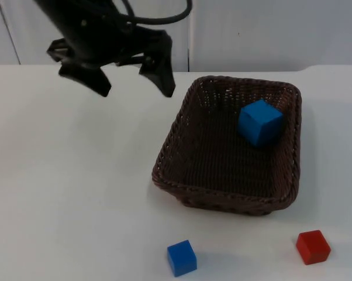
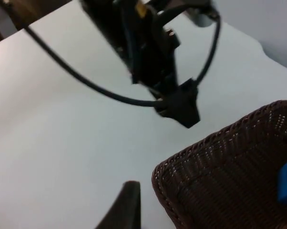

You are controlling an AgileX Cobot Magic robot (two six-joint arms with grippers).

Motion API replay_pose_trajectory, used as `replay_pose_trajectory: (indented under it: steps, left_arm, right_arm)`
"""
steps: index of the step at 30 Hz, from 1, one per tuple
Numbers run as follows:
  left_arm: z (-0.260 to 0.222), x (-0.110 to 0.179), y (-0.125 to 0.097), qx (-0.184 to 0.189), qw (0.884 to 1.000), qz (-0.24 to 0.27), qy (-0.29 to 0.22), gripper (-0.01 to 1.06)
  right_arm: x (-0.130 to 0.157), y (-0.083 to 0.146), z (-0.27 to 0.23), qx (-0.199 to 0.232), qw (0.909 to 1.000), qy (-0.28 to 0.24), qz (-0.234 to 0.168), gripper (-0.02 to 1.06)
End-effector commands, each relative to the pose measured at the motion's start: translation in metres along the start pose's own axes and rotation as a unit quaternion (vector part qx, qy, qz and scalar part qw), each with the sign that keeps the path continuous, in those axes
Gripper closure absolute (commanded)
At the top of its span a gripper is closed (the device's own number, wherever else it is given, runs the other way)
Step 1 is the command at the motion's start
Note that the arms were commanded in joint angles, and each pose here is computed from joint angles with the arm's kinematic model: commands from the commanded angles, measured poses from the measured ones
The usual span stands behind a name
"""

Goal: Pick up the basket with the left hand and place the largest block into the basket with the right hand.

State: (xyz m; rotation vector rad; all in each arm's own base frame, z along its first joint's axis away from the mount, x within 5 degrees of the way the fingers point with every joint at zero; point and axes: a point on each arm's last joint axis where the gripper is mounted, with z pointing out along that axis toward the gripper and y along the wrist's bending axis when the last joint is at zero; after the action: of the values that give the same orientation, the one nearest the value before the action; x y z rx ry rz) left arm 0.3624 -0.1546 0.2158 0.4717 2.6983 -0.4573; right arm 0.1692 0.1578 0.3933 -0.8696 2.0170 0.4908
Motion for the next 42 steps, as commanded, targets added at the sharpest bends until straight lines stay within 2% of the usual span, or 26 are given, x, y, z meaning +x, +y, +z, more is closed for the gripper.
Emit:
replay_pose_trajectory:
  steps: [1,4,11,16,24,26,29,33,36,42]
  left_arm:
    - [-0.009,0.008,-0.002,-0.007,1.0,-0.002,-0.023,0.0]
    - [-0.02,0.034,-0.001,-0.016,0.999,-0.009,-0.038,0.0]
    - [-0.041,0.059,-0.004,-0.019,0.998,-0.013,-0.064,0.0]
    - [-0.07,0.086,-0.01,-0.016,0.994,-0.018,-0.106,0.0]
    - [-0.1,0.111,-0.016,-0.011,0.99,-0.013,-0.143,0.0]
    - [-0.117,0.123,-0.02,-0.008,0.985,-0.006,-0.171,0.0]
    - [-0.132,0.131,-0.024,-0.003,0.983,0.001,-0.186,0.0]
    - [-0.167,0.145,-0.032,0.004,0.969,0.019,-0.246,0.0]
    - [-0.179,0.151,-0.035,0.004,0.964,0.028,-0.264,0.0]
    - [-0.22,0.181,-0.043,-0.002,0.943,0.067,-0.325,0.0]
  right_arm:
    - [0.003,0.0,-0.005,0.005,0.9997,-0.025,0.001,0.14]
    - [0.015,0.001,-0.015,0.008,0.999,-0.044,0.001,0.14]
    - [0.027,0.003,-0.03,0.009,0.9981,-0.061,0.0,0.14]
    - [0.029,0.006,-0.05,0.01,0.9962,-0.087,-0.003,0.14]
    - [0.034,0.007,-0.063,0.011,0.9942,-0.107,-0.005,0.14]
    - [0.039,0.008,-0.065,0.012,0.9938,-0.111,-0.005,0.14]
    - [0.048,0.008,-0.067,0.013,0.9936,-0.112,-0.004,0.14]
    - [0.068,0.01,-0.076,0.013,0.9927,-0.12,-0.005,0.14]
    - [0.076,0.011,-0.078,0.013,0.9925,-0.122,-0.005,0.14]
    - [0.107,0.013,-0.093,0.014,0.9898,-0.141,-0.007,0.14]
